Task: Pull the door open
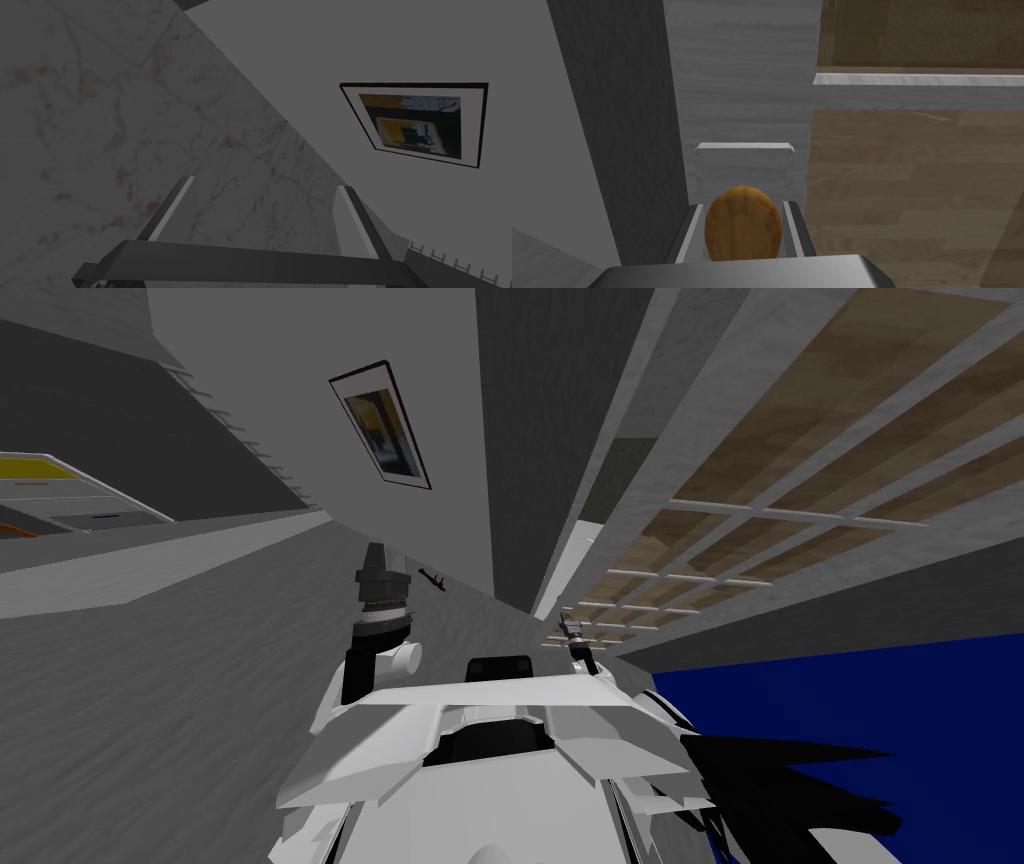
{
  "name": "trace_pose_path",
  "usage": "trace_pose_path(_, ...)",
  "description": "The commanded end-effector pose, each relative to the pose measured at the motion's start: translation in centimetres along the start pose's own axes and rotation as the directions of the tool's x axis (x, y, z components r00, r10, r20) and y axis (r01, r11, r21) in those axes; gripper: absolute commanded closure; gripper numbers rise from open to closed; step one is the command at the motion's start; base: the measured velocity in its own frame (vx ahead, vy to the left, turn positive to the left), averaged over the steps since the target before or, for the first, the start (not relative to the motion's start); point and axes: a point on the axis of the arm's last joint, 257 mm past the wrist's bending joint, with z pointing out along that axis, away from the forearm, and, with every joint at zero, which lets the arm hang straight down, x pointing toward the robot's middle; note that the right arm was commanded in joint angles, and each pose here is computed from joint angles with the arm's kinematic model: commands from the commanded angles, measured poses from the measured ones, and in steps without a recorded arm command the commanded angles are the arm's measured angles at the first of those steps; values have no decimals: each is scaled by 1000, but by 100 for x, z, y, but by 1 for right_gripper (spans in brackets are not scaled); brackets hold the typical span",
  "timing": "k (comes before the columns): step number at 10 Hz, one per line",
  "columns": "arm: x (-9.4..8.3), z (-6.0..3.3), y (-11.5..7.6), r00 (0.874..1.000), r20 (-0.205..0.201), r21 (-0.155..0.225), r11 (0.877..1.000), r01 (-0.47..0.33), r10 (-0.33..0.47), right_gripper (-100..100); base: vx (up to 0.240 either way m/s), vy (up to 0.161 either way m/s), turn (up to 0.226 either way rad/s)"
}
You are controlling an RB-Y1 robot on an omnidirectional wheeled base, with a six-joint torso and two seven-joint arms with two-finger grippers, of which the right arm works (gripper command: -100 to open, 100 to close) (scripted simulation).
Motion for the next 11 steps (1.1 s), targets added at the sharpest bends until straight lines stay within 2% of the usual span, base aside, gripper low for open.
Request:
trace_pose_path(1, 1, -101, -38, 1000, -1, 39, 999, -1, 1, 100, -291, -57, 111)
trace_pose_path(4, 2, -224, -88, 1000, 0, 95, 995, -5, 5, 100, -232, -76, 81)
trace_pose_path(5, -25, -216, -103, 1000, 5, 87, 996, -5, 4, 100, -102, -23, 23)
trace_pose_path(6, -34, -314, -110, 1000, 6, 111, 994, -5, 5, 100, -157, -18, 172)
trace_pose_path(10, -14, -506, -81, 1000, 1, 159, 987, -4, 4, 100, -217, -65, 122)
trace_pose_path(11, -11, -529, -79, 1000, 1, 165, 986, -4, 4, 100, -155, -58, 79)
